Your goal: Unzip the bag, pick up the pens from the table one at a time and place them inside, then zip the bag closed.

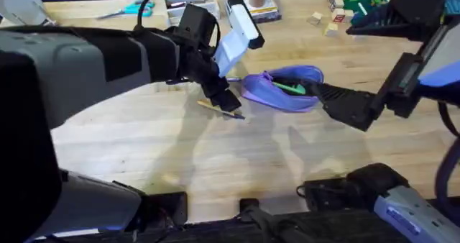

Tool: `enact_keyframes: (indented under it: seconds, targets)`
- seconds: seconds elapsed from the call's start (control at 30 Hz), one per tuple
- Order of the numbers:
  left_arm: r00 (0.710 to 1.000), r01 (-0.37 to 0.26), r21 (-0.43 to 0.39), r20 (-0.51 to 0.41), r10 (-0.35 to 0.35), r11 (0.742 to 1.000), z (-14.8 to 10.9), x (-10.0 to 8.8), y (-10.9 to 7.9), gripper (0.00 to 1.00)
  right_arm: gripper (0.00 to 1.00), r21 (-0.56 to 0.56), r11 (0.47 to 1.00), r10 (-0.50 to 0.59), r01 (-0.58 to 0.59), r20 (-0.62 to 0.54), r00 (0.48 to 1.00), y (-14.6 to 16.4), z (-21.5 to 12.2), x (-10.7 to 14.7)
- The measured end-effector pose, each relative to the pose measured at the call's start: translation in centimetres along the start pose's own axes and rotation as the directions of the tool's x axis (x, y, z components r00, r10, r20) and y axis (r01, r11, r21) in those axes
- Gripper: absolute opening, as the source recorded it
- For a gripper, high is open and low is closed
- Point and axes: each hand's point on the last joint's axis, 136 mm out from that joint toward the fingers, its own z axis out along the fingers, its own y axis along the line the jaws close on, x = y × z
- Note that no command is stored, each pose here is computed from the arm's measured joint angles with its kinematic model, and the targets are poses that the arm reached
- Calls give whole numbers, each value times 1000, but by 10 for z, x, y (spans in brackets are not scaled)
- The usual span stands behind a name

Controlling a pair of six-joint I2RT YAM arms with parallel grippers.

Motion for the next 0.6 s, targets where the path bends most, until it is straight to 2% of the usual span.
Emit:
enact_keyframes:
  seconds: [0.17, 0.4, 0.5, 0.6]
  targets:
    - [1000, 16, -9, -4, -16, 1000, 0, 0, 2, 991, 998, -7, 1000, 0, 0, 6, 1000, 1, 0, -1]
    - [1000, 14, -81, 5, -14, 997, -6, -8, 22, 991, 998, -9, 1000, 0, 0, 7, 1000, 2, 0, -1]
    - [999, 35, -78, -14, -36, 996, -4, 0, 26, 991, 998, -13, 1000, 0, 0, 10, 1000, 2, 0, -2]
    - [996, 77, -42, -48, -79, 996, 4, 14, 23, 991, 998, -13, 1000, 0, 0, 10, 1000, 2, 0, -2]
